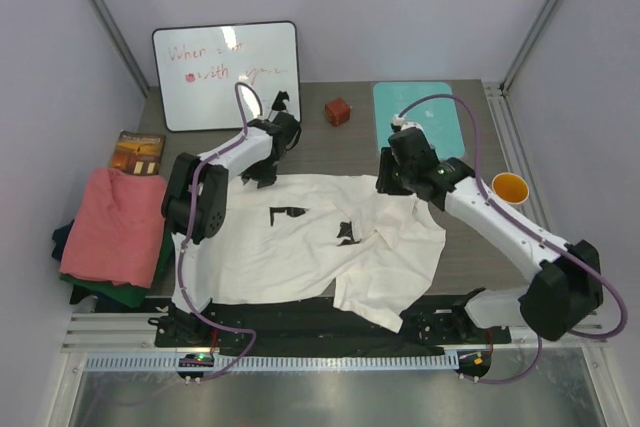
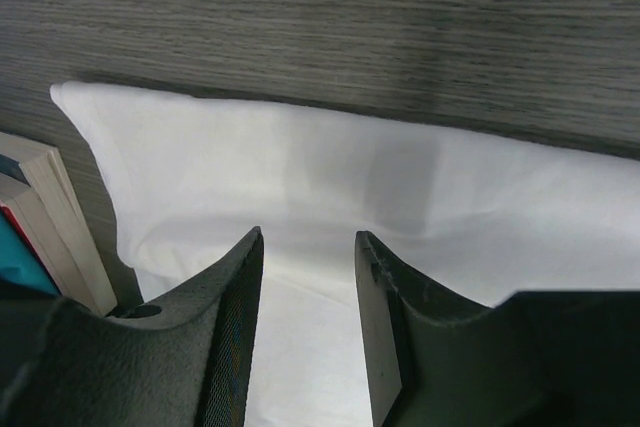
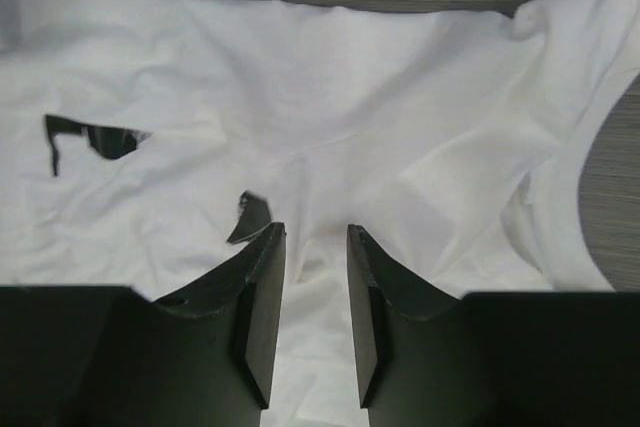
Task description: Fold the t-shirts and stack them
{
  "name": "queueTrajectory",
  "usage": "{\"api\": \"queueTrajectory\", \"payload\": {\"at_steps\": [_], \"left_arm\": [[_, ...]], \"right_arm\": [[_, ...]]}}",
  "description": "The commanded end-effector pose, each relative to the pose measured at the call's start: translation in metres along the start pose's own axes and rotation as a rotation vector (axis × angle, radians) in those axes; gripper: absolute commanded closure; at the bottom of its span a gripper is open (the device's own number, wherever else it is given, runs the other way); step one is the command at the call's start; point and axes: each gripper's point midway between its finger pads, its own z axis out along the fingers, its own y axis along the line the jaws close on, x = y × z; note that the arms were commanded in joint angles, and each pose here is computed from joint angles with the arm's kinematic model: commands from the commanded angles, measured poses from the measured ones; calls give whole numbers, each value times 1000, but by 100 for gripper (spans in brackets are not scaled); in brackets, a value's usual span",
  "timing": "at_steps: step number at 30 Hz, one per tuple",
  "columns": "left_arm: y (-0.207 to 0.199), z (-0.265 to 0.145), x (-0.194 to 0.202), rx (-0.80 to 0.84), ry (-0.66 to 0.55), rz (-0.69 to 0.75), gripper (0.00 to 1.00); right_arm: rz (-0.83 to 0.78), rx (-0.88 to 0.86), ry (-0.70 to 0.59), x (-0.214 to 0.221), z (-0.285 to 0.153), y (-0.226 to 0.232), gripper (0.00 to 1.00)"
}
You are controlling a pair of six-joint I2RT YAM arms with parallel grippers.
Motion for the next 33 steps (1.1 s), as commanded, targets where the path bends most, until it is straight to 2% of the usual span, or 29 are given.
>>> {"api": "queueTrajectory", "payload": {"at_steps": [1,4,5,8,9,10,12,14,20,26,33], "left_arm": [[10,1,-8,-20,-59,-68,59],[13,3,-3,-34,-55,-75,59],[14,4,-1,-40,-48,-76,60],[9,10,10,-20,-33,-133,66],[5,12,10,-2,-40,-153,71],[3,15,20,10,-23,-165,83],[2,20,25,10,-31,-175,94],[1,20,26,10,-34,-180,100],[-4,33,33,-4,-2,-173,100],[0,41,32,-44,-2,-178,99],[5,49,24,-58,8,-196,100]], "right_arm": [[-49,267,18,-5,59,-64,67],[8,335,23,-10,88,-90,76],[30,352,2,-17,94,-95,86],[74,397,-12,-25,116,-120,88],[95,399,-12,-28,120,-129,89],[100,407,4,-25,129,-135,89],[102,402,9,-31,134,-140,91],[89,391,12,-32,137,-140,93],[118,446,82,-10,150,-162,99],[186,490,201,21,154,-187,99],[253,515,246,38,144,-205,99]]}}
